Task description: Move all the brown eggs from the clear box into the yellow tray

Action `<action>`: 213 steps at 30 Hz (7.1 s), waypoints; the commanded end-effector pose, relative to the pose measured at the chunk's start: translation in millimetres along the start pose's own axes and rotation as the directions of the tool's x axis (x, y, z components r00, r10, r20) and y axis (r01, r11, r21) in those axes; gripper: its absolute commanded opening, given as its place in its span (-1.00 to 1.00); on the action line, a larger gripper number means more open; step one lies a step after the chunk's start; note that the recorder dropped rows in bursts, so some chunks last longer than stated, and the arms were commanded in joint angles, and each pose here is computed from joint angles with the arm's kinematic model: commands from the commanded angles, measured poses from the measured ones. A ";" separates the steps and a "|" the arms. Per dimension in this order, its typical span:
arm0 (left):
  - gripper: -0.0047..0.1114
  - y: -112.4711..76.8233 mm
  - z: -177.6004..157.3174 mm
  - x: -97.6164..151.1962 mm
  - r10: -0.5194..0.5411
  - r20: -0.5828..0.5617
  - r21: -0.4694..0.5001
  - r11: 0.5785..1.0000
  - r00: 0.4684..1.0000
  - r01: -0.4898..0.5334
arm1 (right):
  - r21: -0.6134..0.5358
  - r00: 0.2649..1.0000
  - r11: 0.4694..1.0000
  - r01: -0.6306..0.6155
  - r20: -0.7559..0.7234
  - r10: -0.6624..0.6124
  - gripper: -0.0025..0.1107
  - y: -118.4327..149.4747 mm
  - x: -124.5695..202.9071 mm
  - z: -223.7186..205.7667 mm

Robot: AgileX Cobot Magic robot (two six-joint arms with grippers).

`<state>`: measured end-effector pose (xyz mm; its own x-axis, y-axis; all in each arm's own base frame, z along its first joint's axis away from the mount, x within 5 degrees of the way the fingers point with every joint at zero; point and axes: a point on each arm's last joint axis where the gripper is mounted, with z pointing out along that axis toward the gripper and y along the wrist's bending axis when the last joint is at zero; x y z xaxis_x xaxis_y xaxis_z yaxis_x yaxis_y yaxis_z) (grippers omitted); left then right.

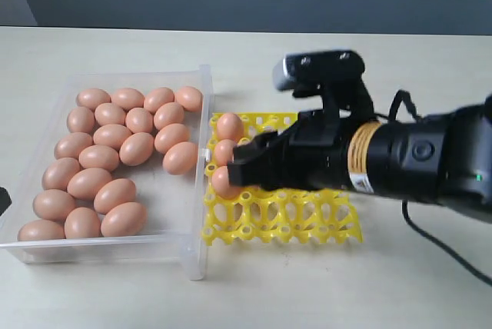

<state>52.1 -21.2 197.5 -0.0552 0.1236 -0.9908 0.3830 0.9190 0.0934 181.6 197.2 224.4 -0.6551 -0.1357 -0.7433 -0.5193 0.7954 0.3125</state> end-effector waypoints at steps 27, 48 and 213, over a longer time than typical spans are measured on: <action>-0.91 0.6 -0.1 2.8 0.062 -0.018 -0.004 0.998 0.998 -0.063 | -0.248 0.977 0.968 0.022 -0.201 -0.074 -0.96 9.9 -53.9 55.6; -0.91 12.5 -1.9 9.1 0.132 -0.122 -0.186 0.971 0.984 -0.153 | -0.339 0.938 0.888 0.313 -0.039 -0.345 -0.96 -5.0 15.1 27.9; -0.91 11.1 -2.2 13.4 -0.100 -0.125 -0.221 0.973 0.987 0.070 | -0.246 0.949 0.967 -0.067 0.282 0.138 -0.96 6.5 105.1 19.8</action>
<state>53.5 -8.6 185.4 -0.2197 0.0855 -0.9718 0.1704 0.9842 0.0481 114.1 200.2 145.8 -0.5400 0.1059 -0.8350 -0.6366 0.5977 0.4874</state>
